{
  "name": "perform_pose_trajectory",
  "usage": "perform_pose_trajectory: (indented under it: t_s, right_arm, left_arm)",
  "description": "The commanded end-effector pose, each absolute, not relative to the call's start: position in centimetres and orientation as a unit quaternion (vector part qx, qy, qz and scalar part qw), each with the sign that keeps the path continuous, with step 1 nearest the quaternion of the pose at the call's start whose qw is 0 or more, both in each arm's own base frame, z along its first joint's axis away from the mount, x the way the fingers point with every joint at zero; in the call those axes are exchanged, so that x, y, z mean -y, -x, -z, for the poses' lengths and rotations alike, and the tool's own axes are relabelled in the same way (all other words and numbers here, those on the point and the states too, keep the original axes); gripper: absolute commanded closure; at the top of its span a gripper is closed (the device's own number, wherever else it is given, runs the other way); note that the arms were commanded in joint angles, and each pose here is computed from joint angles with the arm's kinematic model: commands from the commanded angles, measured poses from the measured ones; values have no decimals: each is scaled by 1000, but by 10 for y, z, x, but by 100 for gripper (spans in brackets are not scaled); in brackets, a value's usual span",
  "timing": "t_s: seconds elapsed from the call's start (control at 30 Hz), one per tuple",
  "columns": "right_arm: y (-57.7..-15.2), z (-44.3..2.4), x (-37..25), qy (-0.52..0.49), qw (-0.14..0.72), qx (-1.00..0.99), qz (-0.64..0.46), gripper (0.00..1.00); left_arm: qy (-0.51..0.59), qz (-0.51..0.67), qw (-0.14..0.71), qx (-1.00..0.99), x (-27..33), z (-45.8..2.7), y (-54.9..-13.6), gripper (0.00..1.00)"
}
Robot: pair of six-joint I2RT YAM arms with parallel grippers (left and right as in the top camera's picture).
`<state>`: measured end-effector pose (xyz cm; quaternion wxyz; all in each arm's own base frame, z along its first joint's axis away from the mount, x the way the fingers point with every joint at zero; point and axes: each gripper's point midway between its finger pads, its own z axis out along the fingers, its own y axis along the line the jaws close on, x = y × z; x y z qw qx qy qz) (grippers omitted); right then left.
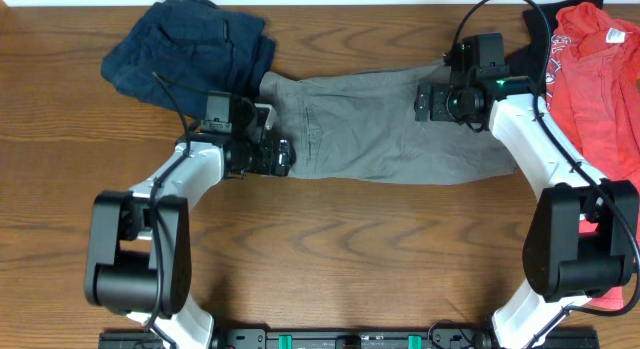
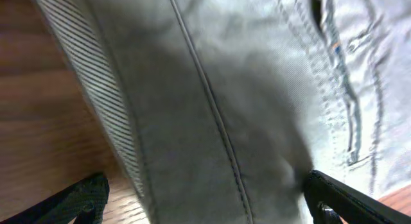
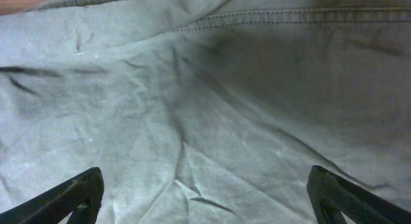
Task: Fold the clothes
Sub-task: 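Release the folded hems and pull the left gripper back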
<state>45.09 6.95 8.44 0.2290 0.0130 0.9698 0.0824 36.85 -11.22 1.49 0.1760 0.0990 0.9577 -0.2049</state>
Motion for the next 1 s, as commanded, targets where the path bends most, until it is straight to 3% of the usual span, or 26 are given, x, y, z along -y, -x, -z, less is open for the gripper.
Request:
perform_pose_trajectory:
  t_s: [0.0, 0.1, 0.17, 0.2, 0.37, 0.63, 0.97]
  right_arm:
    - [-452, -89, -76, 3, 235, -969, -79, 6]
    - [-451, -89, -79, 4, 235, -969, -80, 14]
    - [-451, -89, -82, 8, 234, -969, -81, 25]
    - [-450, -89, -84, 10, 234, -969, -81, 28]
    - [-450, -89, -88, -3, 232, -969, -86, 45]
    - [-441, -86, -89, -33, 207, -972, -108, 84]
    - [-416, -62, -86, -43, 150, -982, -102, 96]
  left_arm:
    - [-110, 220, 162, -956, 117, -7, -366, 1]
    - [-108, 224, 157, -956, 118, -5, -364, 7]
    - [-110, 238, 154, -953, 123, -7, -362, 20]
    - [-111, 247, 152, -951, 125, -9, -361, 36]
    - [-98, 271, 133, -948, 131, -12, -353, 94]
    - [-45, 260, 117, -957, 105, -55, -329, 94]
    - [-77, 193, 110, -972, 76, -126, -289, 94]
